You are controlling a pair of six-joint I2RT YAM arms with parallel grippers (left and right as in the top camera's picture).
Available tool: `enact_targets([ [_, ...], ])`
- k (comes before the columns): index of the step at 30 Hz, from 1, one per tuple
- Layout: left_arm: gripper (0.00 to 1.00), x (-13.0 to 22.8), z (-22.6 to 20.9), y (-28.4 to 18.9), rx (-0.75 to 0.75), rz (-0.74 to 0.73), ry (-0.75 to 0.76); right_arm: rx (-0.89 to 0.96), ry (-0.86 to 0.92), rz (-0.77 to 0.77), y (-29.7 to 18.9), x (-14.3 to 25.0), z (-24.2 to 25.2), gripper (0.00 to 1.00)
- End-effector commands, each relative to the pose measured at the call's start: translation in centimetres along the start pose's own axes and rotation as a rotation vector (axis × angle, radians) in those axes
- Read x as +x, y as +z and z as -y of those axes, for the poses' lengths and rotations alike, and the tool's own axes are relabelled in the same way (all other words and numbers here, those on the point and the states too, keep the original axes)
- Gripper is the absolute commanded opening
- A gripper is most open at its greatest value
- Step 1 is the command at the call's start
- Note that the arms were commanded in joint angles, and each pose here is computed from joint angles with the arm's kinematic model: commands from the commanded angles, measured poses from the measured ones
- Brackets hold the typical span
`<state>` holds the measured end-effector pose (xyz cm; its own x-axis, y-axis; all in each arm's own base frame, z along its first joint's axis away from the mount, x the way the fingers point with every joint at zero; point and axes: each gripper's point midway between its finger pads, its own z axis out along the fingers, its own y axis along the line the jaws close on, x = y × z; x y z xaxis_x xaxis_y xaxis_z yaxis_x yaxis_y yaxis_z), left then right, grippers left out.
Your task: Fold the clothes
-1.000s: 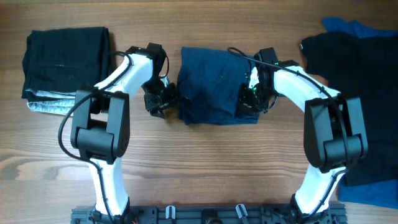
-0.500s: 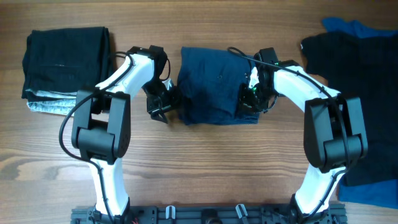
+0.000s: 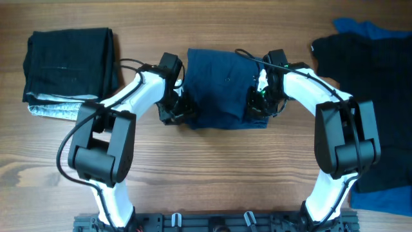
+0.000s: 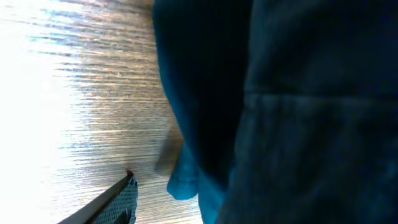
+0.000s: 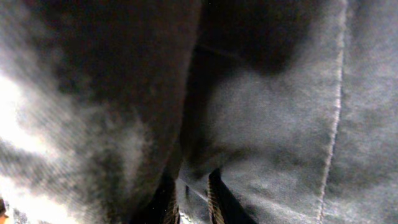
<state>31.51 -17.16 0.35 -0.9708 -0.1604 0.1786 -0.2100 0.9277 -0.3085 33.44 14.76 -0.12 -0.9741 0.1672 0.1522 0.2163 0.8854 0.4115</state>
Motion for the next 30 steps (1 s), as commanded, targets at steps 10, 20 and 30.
enact_targets([
  [10,0.09,0.4,-3.5,2.5,-0.124,0.011,-0.05,-0.031,-0.073,0.119,-6.4,-0.2,0.2,0.18],
  [20,0.04,0.3,-3.4,2.5,-0.122,0.014,-0.049,-0.174,-0.006,0.114,-5.8,0.7,-1.9,0.7],
  [30,0.04,0.3,-3.5,2.5,-0.125,0.016,-0.048,0.025,0.094,0.205,-3.7,0.4,-1.7,0.69],
])
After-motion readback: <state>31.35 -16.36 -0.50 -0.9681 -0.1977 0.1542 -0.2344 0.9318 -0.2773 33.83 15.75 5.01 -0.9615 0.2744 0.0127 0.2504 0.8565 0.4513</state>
